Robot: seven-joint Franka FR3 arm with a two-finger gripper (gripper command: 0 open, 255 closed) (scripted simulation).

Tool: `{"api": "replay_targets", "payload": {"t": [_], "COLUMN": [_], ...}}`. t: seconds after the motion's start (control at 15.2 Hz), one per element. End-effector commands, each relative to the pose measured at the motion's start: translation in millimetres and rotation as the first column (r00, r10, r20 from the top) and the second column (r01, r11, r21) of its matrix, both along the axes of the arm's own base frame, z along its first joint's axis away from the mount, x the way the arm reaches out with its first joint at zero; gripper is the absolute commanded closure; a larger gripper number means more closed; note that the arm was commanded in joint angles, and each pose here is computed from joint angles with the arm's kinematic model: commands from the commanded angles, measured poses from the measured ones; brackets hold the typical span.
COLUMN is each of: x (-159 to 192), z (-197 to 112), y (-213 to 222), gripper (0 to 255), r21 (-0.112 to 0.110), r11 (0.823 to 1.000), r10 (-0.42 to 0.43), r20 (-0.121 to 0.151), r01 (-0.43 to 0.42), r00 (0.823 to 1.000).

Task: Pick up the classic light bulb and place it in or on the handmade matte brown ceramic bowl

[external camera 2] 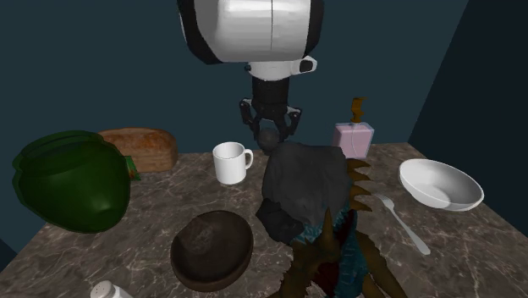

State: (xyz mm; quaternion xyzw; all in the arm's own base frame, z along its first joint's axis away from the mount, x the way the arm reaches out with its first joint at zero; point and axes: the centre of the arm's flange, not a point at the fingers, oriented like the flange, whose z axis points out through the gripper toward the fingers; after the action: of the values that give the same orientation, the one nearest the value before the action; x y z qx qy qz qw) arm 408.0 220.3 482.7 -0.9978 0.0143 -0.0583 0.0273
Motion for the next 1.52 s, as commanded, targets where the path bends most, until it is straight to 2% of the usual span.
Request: {"api": "replay_targets", "payload": {"t": [0.0, 0.92, 1.45], "x": [-24, -203, -208], "z": [1, 10, -27], "y": [7, 54, 55], "gripper": [255, 255, 255], "r21": [-0.003, -0.003, -0.003], "r11": [1.0, 1.0, 1.0], "r10": [-0.002, -0.002, -0.002], "r20": [-0.005, -0.005, -0.005], "r01": [0.002, 0.002, 0.002], "r00": [1.0, 1.0, 1.0]}}
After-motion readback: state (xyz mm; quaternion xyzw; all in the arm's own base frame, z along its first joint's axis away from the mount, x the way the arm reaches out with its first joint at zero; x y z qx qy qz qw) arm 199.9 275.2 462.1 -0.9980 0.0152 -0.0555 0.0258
